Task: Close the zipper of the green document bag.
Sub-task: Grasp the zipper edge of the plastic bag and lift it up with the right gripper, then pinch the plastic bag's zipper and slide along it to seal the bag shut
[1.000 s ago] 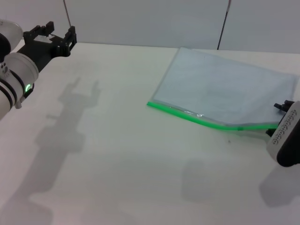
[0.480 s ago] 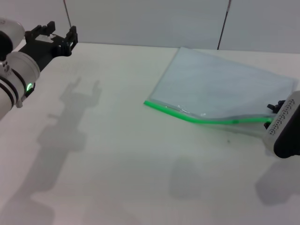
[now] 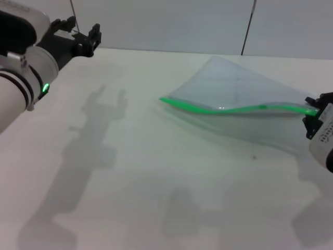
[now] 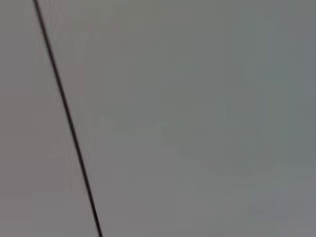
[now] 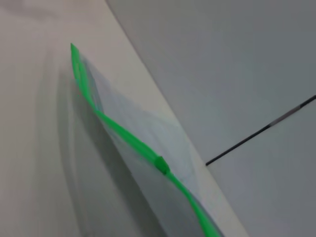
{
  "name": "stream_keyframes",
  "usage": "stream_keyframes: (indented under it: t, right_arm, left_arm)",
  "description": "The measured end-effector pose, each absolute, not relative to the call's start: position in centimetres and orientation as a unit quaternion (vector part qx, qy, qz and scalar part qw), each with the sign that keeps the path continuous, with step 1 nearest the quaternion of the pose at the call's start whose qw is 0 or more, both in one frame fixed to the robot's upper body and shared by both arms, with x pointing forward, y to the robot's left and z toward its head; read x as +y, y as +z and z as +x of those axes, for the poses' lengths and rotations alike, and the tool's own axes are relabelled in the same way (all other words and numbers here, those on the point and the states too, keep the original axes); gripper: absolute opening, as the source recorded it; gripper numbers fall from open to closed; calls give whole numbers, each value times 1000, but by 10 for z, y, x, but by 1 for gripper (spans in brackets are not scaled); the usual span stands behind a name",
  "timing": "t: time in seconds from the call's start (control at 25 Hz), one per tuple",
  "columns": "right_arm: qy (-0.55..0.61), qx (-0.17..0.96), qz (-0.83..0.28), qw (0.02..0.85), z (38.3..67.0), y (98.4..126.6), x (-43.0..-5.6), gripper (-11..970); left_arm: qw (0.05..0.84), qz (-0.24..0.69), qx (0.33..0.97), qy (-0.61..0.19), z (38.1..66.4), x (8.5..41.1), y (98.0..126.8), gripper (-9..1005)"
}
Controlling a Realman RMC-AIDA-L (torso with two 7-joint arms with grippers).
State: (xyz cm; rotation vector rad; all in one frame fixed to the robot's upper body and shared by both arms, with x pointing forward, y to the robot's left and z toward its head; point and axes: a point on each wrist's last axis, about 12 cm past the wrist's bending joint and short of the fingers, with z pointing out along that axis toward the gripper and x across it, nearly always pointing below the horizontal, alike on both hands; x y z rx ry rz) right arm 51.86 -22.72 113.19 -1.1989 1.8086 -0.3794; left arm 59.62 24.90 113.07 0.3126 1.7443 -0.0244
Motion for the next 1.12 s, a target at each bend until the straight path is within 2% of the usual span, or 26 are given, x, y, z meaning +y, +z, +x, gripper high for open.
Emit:
stream_keyframes:
  t: [0.16, 0.56, 0.92, 1.12]
  right_arm:
    - [-149, 726, -485, 463, 512, 1139, -222, 145]
    - [-141, 725, -487, 466, 508, 1142, -216, 65]
    - [-140, 725, -489, 464, 509, 1143, -216, 48]
    - [-142, 725, -488, 464, 510, 1143, -217, 50]
  left_arm:
    - [623, 122, 773, -21, 597, 243, 1135, 552]
    - [620, 186, 761, -42, 592, 207, 1146, 534]
    - [593, 288, 751, -42, 591, 174, 1145, 510]
    - [574, 390, 718, -41, 581, 146, 1140, 509]
